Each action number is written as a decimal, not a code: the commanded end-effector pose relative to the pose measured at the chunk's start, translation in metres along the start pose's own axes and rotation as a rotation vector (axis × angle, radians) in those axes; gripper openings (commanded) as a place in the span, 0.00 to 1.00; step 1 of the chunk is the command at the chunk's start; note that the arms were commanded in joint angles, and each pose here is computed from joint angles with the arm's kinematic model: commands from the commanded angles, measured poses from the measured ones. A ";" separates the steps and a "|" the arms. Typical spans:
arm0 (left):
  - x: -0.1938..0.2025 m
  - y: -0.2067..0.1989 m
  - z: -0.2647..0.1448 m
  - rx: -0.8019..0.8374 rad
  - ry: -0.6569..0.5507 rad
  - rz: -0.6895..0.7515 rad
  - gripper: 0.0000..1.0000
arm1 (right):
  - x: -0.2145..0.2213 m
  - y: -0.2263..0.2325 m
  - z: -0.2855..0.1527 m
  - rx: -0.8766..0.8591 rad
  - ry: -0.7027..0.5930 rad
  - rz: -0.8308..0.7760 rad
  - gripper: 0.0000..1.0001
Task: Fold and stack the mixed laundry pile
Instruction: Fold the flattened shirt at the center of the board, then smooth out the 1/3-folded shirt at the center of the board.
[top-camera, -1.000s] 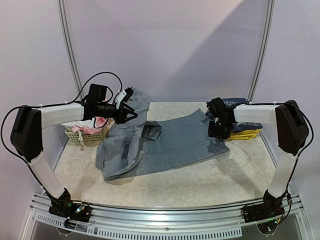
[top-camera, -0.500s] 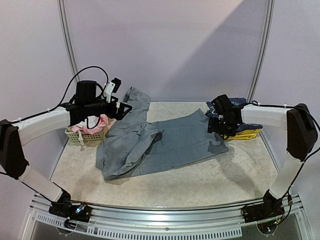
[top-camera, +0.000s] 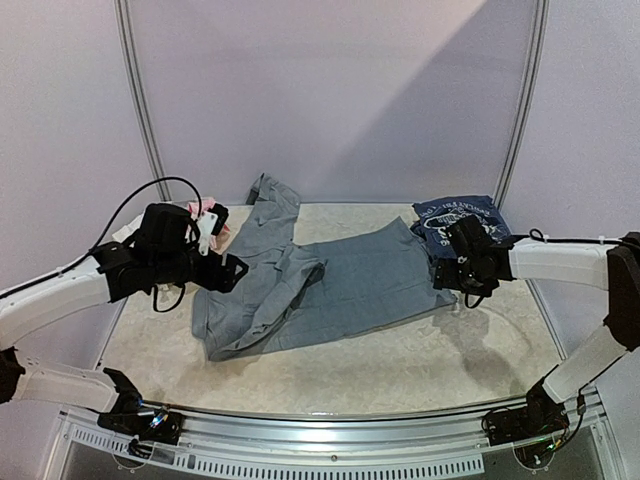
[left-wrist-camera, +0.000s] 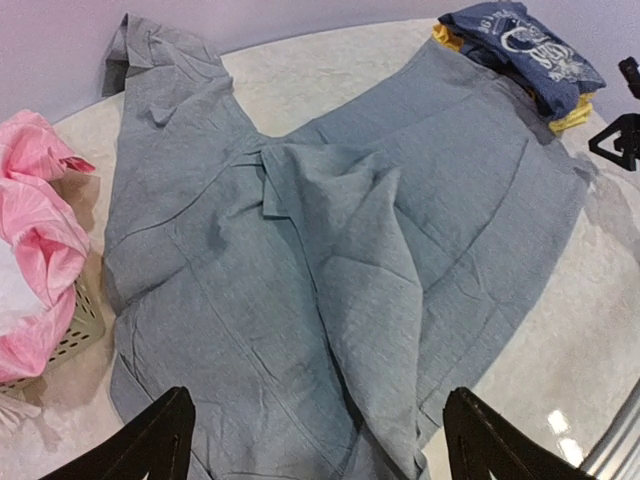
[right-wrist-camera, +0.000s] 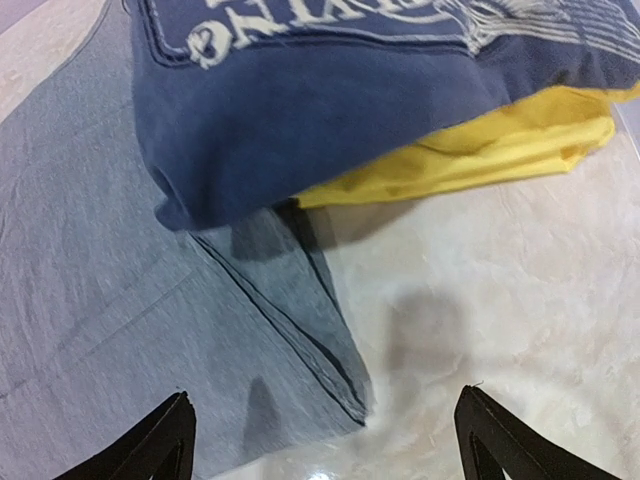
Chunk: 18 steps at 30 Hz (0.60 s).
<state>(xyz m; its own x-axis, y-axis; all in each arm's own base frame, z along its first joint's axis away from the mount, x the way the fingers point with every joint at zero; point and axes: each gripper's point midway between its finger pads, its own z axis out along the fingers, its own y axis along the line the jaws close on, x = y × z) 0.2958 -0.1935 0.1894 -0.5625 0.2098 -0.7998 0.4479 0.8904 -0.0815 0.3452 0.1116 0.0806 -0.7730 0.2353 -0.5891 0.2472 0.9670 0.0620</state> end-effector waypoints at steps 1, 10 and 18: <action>0.037 -0.014 -0.013 0.045 0.079 -0.015 0.88 | -0.007 -0.006 -0.012 -0.039 -0.080 0.063 0.91; 0.069 -0.049 0.020 0.215 0.197 -0.090 0.85 | 0.007 -0.007 -0.012 -0.076 -0.053 0.064 0.91; 0.087 -0.063 0.060 0.243 0.261 -0.064 0.80 | 0.015 -0.007 -0.008 -0.090 -0.036 0.066 0.91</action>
<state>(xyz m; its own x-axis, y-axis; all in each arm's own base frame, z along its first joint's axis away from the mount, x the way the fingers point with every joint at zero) 0.2571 -0.2352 0.0996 -0.7455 0.2594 -0.6139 0.5074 0.8181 -0.2705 0.3251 0.1066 0.0771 -0.7422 0.2779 -0.6099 0.2440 0.9596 0.1403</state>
